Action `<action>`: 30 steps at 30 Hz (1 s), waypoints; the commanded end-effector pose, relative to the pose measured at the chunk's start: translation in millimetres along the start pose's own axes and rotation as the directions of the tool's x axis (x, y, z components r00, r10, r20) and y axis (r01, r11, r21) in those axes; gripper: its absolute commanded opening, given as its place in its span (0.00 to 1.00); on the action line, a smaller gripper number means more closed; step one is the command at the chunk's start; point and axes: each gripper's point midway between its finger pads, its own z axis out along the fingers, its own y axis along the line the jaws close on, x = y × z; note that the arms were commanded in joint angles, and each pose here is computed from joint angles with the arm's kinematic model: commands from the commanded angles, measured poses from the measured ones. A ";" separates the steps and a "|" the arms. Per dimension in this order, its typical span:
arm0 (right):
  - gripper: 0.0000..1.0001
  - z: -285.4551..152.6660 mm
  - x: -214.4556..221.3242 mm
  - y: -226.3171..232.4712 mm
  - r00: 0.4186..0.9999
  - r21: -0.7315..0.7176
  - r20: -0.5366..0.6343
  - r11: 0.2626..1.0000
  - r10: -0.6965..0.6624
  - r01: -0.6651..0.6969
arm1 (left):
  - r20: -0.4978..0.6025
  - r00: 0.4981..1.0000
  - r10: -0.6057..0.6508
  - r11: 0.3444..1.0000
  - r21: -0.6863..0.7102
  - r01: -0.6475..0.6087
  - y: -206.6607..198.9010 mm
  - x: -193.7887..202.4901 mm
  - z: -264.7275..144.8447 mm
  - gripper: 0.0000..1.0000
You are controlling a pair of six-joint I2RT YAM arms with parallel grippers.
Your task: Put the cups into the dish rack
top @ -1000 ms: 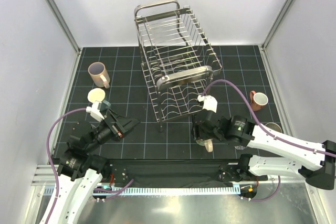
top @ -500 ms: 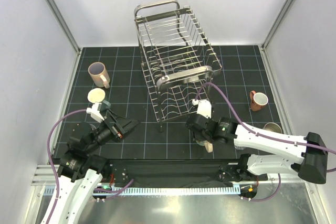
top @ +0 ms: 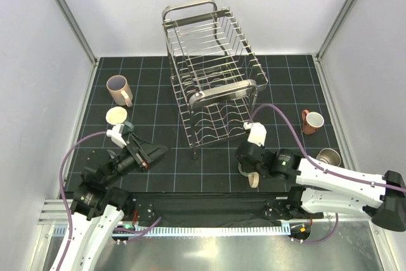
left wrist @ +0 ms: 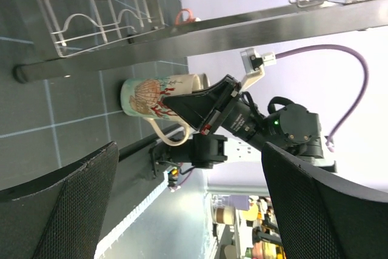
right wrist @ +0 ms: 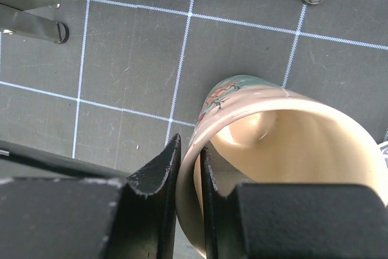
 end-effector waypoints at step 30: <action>0.04 -342.3 -209.9 48.3 0.728 -0.837 0.479 0.506 0.491 0.210 | -0.019 0.922 0.386 0.831 0.441 -0.339 -269.1 -55.3 7.1 0.84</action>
